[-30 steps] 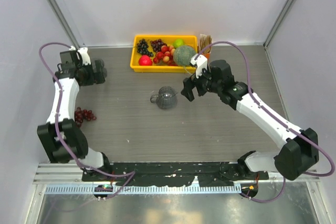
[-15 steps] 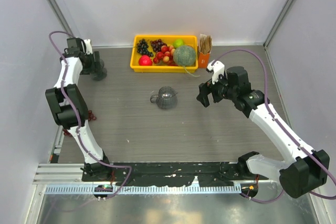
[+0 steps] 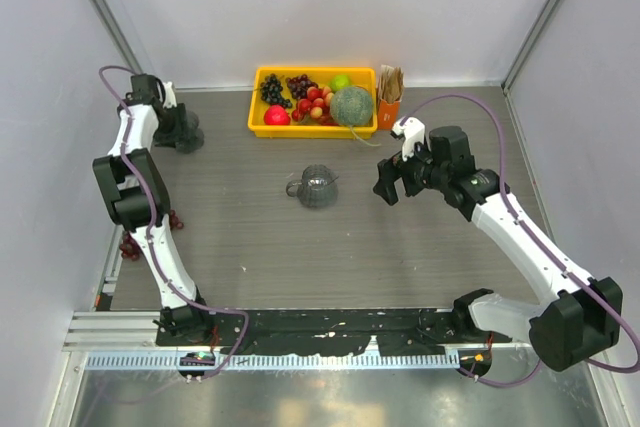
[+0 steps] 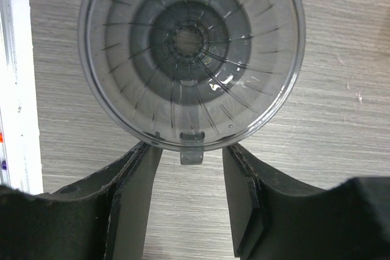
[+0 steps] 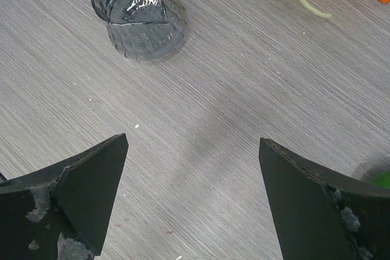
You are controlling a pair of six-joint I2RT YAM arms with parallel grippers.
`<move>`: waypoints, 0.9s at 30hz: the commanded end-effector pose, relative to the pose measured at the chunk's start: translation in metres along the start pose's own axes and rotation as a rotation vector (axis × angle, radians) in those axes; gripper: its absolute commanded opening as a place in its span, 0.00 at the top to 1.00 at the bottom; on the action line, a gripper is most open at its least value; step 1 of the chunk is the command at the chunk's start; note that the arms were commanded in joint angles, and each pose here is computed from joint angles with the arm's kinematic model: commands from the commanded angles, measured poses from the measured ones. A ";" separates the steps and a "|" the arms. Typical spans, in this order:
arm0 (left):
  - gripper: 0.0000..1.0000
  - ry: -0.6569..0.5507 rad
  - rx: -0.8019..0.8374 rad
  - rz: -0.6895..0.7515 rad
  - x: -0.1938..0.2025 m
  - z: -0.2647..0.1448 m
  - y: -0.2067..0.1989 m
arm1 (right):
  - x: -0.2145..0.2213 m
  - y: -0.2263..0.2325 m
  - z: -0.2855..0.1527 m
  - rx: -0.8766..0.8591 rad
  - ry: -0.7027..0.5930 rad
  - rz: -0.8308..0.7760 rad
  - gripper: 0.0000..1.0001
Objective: Place the coffee filter in the dripper
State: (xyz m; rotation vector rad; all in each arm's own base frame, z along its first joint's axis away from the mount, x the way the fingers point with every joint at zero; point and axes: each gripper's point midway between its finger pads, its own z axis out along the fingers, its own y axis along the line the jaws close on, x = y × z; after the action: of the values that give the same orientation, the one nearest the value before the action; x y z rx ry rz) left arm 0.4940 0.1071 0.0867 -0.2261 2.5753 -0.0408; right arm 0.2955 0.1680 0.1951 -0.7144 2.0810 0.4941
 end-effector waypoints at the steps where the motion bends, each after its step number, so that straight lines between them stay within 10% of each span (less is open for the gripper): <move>1: 0.48 -0.018 0.011 -0.050 -0.017 -0.004 0.003 | -0.015 -0.001 0.000 -0.008 -0.039 -0.010 0.04; 27: 1.00 -0.100 0.023 0.109 -0.020 -0.050 -0.011 | -0.021 0.003 -0.004 -0.038 -0.056 -0.012 0.04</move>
State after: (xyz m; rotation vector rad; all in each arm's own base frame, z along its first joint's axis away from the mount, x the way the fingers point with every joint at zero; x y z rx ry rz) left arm 0.4935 0.1059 0.0829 -0.2479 2.5972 -0.0710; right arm 0.2971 0.1699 0.1847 -0.7217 2.1131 0.5214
